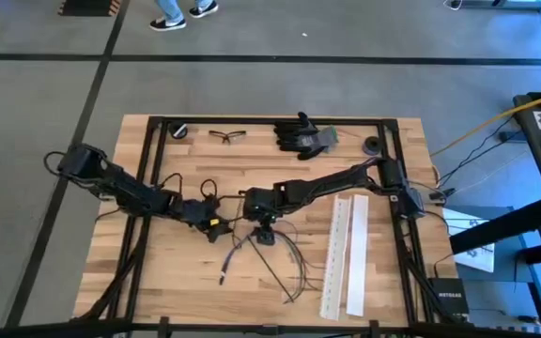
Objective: Ziptie cables
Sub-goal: Wrap the zip tie on the cables
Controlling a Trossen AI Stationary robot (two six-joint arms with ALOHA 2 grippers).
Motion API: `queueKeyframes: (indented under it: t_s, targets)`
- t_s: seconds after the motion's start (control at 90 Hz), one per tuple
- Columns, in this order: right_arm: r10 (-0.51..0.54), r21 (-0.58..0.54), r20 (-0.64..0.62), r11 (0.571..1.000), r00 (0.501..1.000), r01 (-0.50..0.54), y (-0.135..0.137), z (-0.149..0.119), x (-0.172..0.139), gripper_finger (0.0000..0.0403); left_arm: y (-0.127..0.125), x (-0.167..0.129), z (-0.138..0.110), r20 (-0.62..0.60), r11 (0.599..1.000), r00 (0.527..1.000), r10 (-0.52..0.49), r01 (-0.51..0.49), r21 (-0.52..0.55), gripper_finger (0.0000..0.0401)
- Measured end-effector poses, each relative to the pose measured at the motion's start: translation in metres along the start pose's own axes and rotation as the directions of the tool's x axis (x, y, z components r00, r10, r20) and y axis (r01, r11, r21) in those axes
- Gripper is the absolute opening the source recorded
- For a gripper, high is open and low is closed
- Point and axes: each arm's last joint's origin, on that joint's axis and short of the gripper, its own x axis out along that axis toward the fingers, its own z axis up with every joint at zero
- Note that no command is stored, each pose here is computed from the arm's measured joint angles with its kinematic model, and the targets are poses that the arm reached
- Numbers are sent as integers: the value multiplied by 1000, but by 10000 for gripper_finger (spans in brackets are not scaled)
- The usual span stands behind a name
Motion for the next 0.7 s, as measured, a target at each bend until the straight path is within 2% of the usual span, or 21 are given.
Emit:
queueKeyframes:
  t_s: [0.156,0.267,0.578,0.7]
  targets:
    - [0,3,-11,1000,1000,0,-1,-5,2,223,4,0,7,42,1000,999,22,-22,-3,182]
    - [-1,8,-18,1000,1000,1,-2,-7,4,223,4,1,13,82,1000,997,4,-3,-14,182]
    - [0,6,-2,1000,1000,0,-2,-9,5,223,8,6,8,29,998,999,16,-14,-66,182]
    - [0,6,-1,1000,1000,0,-2,-9,5,223,5,7,9,57,996,998,22,-17,-85,182]
